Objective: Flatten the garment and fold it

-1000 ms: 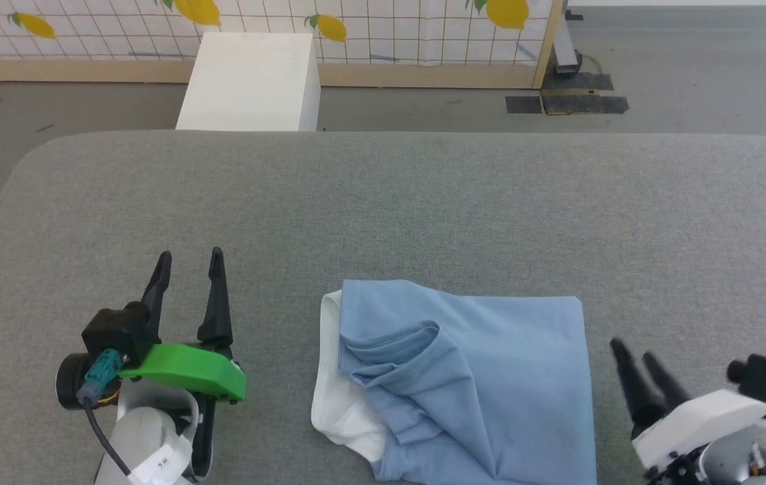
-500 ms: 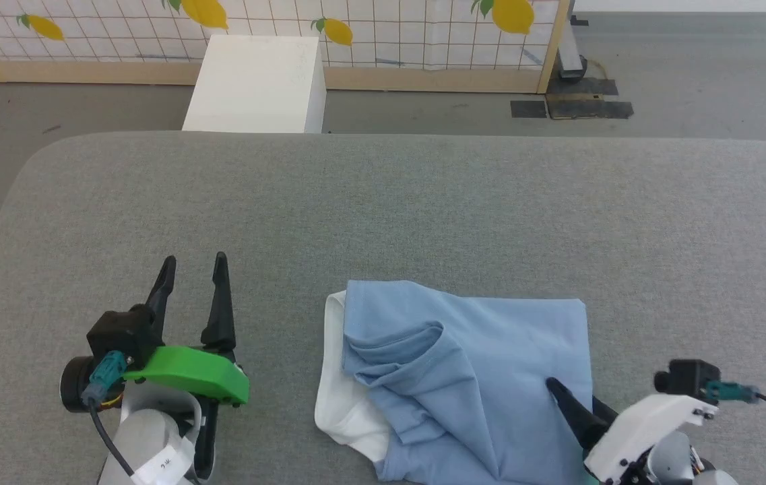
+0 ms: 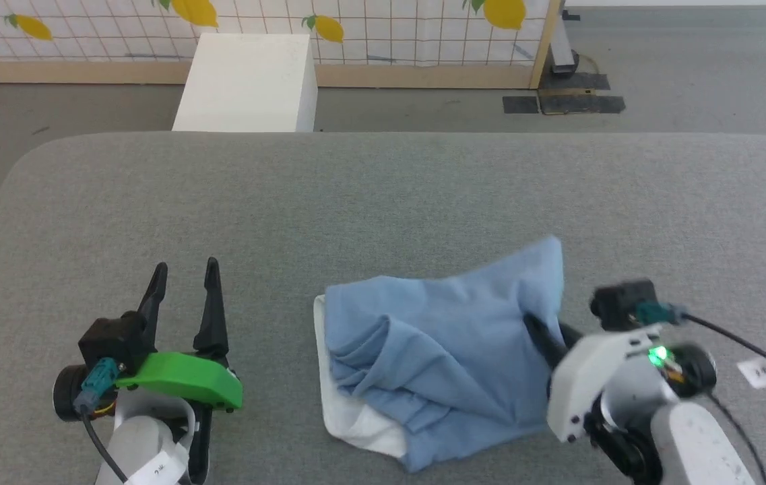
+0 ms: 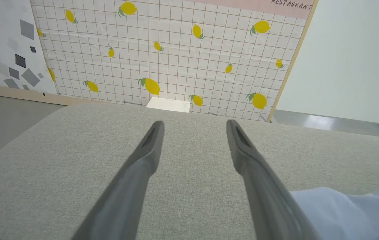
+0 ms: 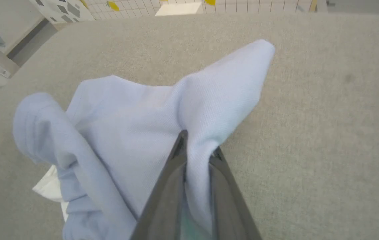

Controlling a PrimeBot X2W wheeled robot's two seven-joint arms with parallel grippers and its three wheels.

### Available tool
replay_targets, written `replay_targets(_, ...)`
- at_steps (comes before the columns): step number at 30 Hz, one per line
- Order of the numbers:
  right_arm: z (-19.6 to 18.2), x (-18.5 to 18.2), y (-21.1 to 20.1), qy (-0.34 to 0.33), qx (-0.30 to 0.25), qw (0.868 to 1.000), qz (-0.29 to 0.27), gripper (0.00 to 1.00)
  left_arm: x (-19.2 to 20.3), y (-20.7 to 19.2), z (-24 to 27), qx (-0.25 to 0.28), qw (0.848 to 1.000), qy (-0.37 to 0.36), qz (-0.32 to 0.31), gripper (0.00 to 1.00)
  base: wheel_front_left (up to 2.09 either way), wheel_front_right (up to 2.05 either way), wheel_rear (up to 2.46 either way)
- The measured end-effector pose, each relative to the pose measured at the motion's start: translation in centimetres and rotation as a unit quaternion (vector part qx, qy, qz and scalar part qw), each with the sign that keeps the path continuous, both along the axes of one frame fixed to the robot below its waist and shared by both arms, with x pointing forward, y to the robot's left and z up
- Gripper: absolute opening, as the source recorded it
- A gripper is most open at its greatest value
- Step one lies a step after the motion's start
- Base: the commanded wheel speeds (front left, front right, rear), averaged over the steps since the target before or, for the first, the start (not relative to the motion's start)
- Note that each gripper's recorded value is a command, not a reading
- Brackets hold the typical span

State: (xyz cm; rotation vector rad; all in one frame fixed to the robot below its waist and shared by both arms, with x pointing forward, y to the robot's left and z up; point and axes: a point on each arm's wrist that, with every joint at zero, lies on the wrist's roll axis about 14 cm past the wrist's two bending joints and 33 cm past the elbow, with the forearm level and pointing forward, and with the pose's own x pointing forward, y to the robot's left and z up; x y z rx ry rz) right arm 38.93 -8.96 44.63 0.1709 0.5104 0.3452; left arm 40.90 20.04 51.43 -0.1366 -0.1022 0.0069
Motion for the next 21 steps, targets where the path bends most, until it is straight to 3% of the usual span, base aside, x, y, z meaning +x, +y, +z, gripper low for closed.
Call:
replay_targets(4, 4.6, 1.6, 0.9, -0.088, -0.103, 0.99, 0.039, 0.0, 0.5, -0.6, 0.0, -0.001, 1.0, -0.002, -0.008, 1.0, 0.0, 0.0, 0.0)
replay_targets(7, 6.2, 2.3, 0.0, -0.115, -0.158, 0.98, 0.046, 0.0, 1.0, -1.3, 0.0, -0.001, 1.0, -0.003, -0.018, 1.0, 0.0, 0.0, 0.0)
replay_targets(13, 6.7, 3.6, -5.8, -0.104, -0.229, 0.968, 0.01, 0.0, 2.4, -3.4, -0.2, -0.002, 0.999, -0.004, -0.045, 1.0, 0.0, 0.0, 0.0)
replay_targets(21, 6.7, 4.7, -17.8, -0.059, -0.333, 0.938, -0.078, 0.0, 5.9, -7.2, -0.1, -0.001, 0.995, -0.017, -0.095, 1.0, 0.0, 0.0, 0.0)
